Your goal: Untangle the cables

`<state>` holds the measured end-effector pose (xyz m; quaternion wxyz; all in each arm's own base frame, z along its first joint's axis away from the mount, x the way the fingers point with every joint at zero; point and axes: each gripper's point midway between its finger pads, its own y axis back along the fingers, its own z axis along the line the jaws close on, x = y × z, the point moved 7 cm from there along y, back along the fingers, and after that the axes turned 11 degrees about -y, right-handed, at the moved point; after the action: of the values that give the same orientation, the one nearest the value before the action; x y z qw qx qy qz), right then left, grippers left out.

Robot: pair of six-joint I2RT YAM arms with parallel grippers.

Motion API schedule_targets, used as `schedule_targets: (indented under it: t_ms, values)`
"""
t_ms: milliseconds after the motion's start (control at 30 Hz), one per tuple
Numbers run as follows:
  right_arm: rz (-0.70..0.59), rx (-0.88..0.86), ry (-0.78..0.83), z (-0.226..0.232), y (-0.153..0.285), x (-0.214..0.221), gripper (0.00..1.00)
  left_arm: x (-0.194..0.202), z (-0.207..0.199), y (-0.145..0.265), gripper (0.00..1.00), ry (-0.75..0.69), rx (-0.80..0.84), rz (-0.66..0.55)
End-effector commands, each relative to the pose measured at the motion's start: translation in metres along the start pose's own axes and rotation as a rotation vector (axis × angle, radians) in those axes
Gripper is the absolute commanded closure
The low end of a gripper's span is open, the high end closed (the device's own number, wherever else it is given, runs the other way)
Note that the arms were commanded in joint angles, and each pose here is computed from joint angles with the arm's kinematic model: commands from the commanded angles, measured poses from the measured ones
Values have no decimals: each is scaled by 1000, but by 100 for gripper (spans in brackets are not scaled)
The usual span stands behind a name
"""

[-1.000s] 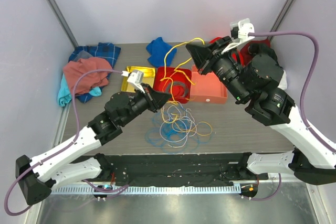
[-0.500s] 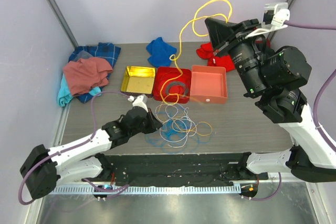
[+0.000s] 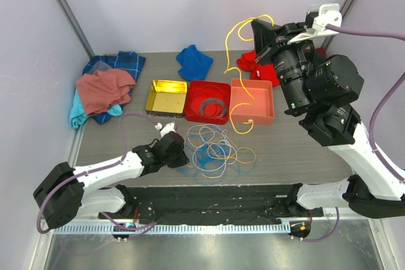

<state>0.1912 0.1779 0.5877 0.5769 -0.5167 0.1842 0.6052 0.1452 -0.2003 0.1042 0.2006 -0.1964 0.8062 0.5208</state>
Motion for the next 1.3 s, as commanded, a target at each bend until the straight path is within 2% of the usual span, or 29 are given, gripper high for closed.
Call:
schedule_targets:
  t_ms: [0,233,367,600,833,1000,1267]
  values:
    - [-68,106,47,-14,-8,-8,99,7,5,-4,100,-6,-51,51]
    - [-66,238,80,-50,-28,15,99,14,9,-5,100,4,-27,52]
    - [-47,263,66,-69,-40,29,99,11,9,1,100,-8,-14,33]
    - [-16,352,130,-98,-53,50,99,10,14,8,100,-32,-24,9]
    - [22,407,97,-130,-59,78,99,12,17,7,100,-43,-22,0]
    - [50,435,94,-144,-58,94,99,12,16,5,100,-48,-17,10]
    - [177,473,70,-170,-36,157,99,14,15,2,100,-54,-9,20]
